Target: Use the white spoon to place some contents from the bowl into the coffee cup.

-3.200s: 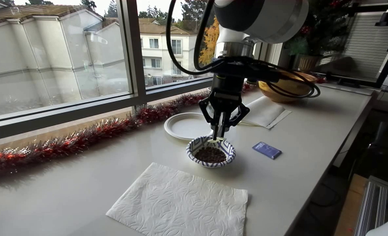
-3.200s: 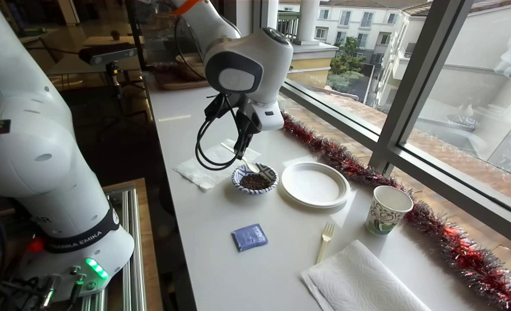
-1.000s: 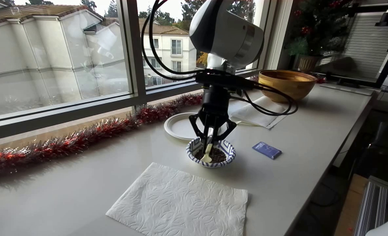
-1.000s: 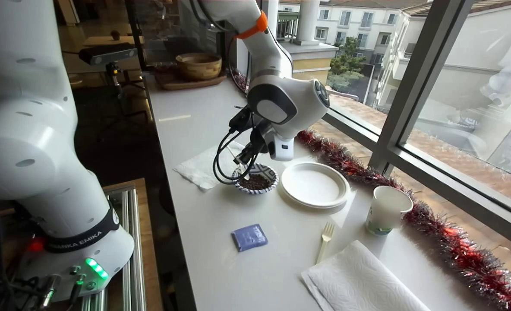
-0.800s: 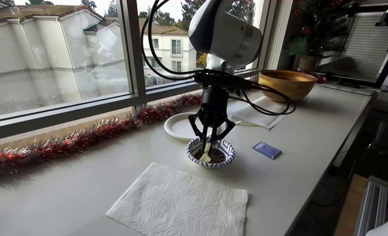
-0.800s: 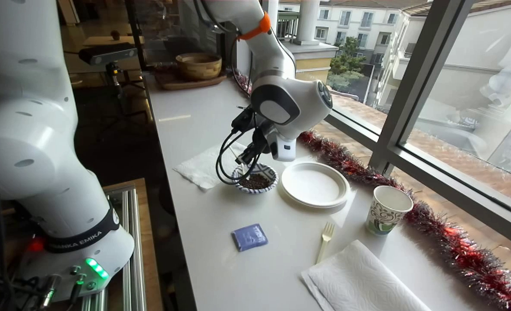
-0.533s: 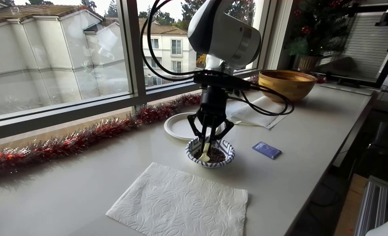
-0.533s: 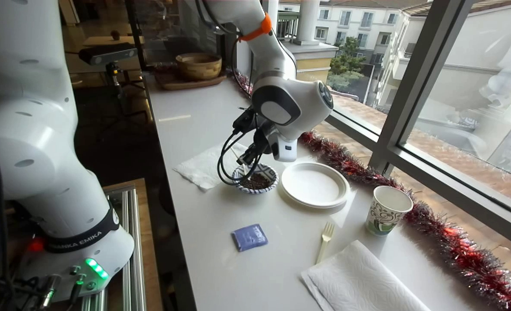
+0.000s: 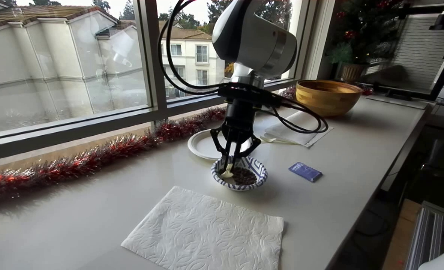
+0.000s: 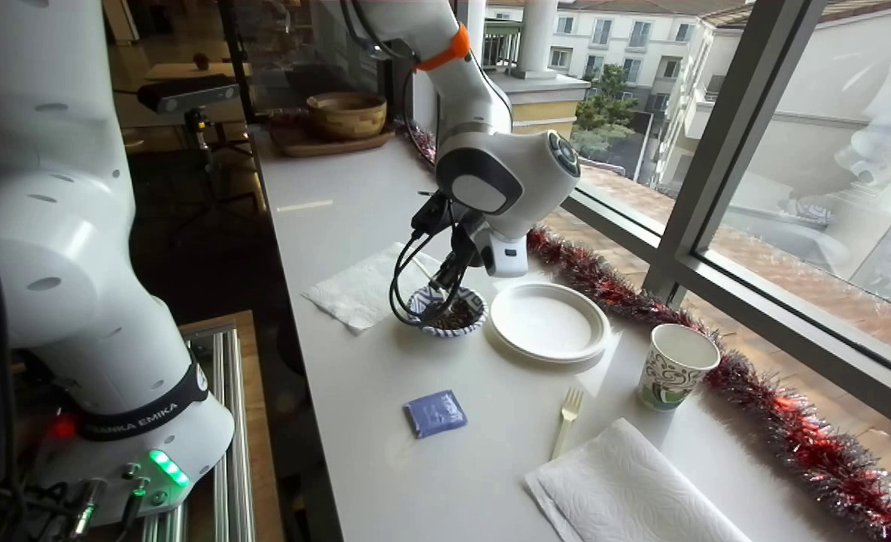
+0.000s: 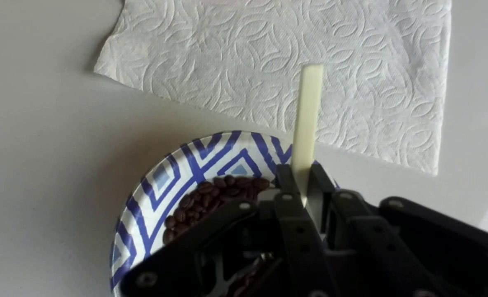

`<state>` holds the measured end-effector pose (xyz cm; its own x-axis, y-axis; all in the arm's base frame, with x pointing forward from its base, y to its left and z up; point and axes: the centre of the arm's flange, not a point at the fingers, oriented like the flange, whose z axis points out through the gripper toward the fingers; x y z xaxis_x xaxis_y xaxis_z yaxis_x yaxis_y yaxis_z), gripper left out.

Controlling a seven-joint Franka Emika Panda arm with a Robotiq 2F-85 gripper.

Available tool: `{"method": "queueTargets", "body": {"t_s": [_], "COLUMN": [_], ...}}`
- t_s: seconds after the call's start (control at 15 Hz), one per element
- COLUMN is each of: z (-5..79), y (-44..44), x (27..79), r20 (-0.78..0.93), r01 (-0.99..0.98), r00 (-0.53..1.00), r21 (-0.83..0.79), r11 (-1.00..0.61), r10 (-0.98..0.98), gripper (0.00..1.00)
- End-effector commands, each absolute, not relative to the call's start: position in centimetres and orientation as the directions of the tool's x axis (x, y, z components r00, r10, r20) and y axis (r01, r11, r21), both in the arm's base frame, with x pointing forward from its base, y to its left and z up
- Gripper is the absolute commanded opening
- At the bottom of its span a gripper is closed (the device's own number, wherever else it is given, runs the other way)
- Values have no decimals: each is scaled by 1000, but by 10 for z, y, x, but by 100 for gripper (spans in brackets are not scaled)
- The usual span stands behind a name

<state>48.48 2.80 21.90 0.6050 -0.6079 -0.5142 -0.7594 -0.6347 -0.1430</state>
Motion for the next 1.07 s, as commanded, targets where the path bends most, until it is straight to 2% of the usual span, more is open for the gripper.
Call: {"method": "queueTargets", "body": {"t_s": [0.0,1.0], "z": [203,202], "y": [34,58], "x": [481,460], "r20": [-466,-174], "r01": [-740,-703], "r00": [643,710], "r21": [-171,-219], "r11": [-650,-677], "r10": [-608,-682], "gripper": [3,3]}}
